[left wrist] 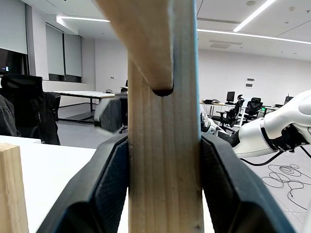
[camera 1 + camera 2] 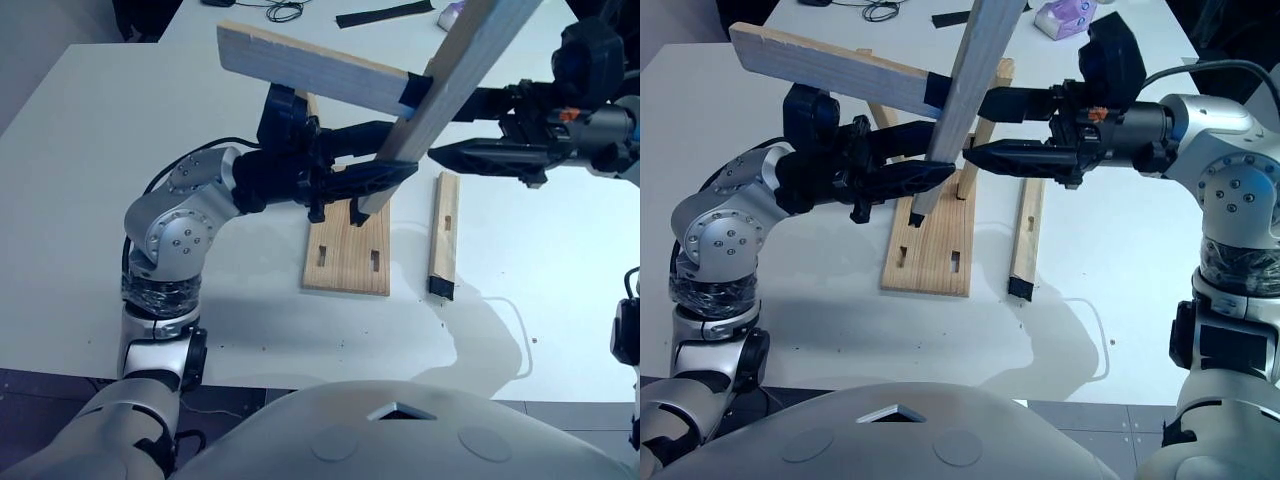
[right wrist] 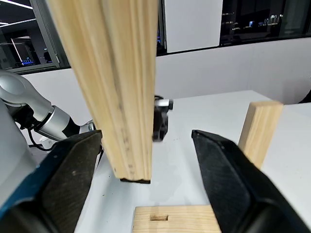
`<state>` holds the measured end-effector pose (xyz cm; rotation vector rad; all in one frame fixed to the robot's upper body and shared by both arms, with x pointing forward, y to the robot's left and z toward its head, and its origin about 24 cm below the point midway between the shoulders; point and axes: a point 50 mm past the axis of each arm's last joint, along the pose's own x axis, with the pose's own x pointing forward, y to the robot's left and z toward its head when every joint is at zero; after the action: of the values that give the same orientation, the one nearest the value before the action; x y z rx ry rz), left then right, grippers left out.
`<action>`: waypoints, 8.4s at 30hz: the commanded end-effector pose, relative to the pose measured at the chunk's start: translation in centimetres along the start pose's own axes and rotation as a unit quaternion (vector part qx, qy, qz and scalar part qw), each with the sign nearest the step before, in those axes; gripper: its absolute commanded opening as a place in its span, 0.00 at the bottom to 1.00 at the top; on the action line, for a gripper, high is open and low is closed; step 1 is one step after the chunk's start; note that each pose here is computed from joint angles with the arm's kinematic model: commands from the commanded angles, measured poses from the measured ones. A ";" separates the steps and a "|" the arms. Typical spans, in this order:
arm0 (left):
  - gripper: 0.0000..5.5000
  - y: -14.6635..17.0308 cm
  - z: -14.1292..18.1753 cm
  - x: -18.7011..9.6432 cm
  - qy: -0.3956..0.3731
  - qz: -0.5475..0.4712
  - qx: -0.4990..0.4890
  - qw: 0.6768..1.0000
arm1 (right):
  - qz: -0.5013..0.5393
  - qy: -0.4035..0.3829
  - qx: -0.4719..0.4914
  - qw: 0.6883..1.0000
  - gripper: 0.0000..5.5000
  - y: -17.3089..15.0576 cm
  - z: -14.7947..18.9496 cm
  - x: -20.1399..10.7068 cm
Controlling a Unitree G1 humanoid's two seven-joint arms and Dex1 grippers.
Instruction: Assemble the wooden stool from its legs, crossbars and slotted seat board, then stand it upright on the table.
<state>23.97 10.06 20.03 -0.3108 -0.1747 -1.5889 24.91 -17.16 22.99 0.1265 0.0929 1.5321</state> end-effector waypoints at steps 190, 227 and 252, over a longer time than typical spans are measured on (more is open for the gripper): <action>0.74 2.4 -3.4 -12.0 0.232 0.201 0.036 0.951 | -0.034 0.248 -0.109 0.962 0.37 0.5 -5.8 -1.2; 0.74 2.4 -2.8 -11.2 0.221 0.191 0.040 0.956 | 0.040 0.291 -0.002 0.956 0.37 3.7 -13.4 0.9; 0.74 1.7 -3.2 -11.0 0.208 0.205 0.046 0.955 | -0.036 0.353 0.009 0.935 0.37 2.0 -13.1 -0.6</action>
<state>25.88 19.42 13.20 0.0695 0.1567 -1.2161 21.43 -14.52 14.11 -0.4105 0.3233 1.6042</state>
